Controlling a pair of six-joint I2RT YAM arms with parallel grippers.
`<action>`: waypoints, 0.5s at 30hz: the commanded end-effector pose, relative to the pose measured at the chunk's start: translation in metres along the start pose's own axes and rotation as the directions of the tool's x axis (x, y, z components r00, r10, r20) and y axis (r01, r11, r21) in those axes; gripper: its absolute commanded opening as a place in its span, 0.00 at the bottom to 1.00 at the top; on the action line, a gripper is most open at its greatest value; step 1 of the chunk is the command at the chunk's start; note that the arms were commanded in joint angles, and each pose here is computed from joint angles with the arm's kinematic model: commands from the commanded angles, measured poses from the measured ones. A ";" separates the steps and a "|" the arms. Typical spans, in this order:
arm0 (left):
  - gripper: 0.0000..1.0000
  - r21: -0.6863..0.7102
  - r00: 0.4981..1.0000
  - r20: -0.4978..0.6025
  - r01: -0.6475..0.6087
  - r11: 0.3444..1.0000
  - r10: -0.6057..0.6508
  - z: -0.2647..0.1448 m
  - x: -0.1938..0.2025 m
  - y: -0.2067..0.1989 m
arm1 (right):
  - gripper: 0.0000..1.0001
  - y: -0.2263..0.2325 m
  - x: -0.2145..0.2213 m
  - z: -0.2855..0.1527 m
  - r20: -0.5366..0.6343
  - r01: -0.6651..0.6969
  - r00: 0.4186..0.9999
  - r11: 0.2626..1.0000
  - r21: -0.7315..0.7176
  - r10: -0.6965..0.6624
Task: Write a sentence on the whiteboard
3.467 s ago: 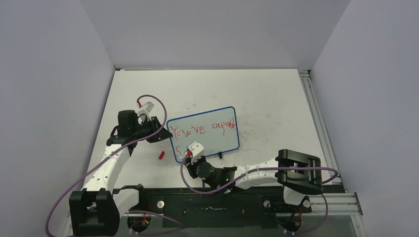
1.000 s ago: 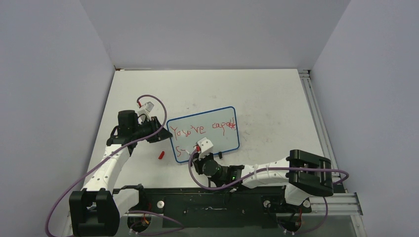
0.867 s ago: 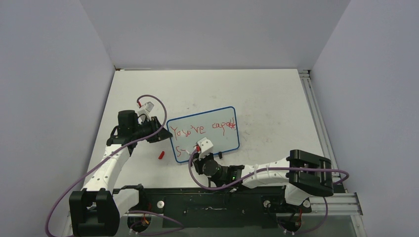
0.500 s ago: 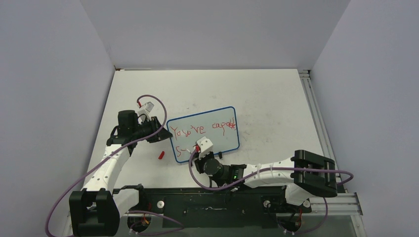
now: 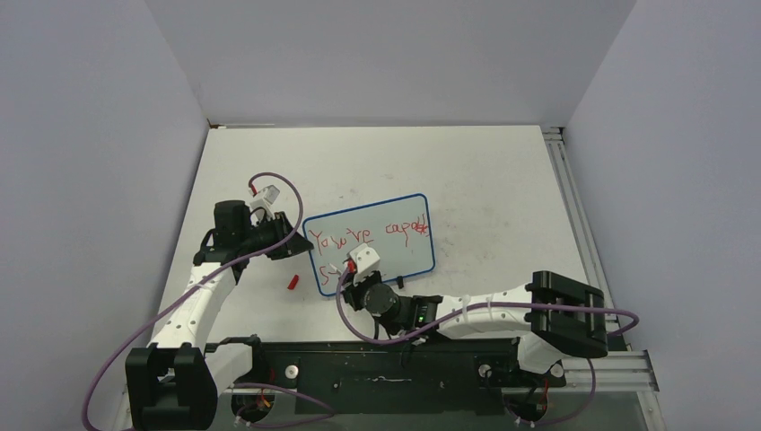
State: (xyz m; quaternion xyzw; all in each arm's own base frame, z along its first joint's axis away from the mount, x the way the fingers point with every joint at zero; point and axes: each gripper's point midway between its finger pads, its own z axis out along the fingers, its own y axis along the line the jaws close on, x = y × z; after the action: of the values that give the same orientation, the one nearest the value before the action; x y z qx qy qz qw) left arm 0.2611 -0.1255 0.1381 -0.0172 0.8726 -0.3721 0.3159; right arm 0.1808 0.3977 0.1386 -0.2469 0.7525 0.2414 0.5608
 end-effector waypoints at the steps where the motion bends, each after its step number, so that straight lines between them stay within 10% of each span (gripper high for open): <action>1: 0.19 0.025 0.997 0.052 -0.051 0.998 0.050 -0.005 -0.019 -0.014 | 0.05 -0.002 -0.016 0.009 0.047 -0.042 0.998 0.999 0.019 0.041; 15: 0.19 0.023 0.997 0.056 -0.054 0.998 0.053 -0.006 -0.020 -0.014 | 0.05 -0.011 0.016 0.013 -0.028 -0.034 0.999 0.998 0.044 0.035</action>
State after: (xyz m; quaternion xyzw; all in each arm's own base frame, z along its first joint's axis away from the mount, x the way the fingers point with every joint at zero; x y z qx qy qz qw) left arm 0.2618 -0.1246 0.1378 -0.0184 0.8732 -0.3693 0.3174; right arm 0.1894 0.3951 0.1247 -0.2380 0.7644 0.2311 0.5528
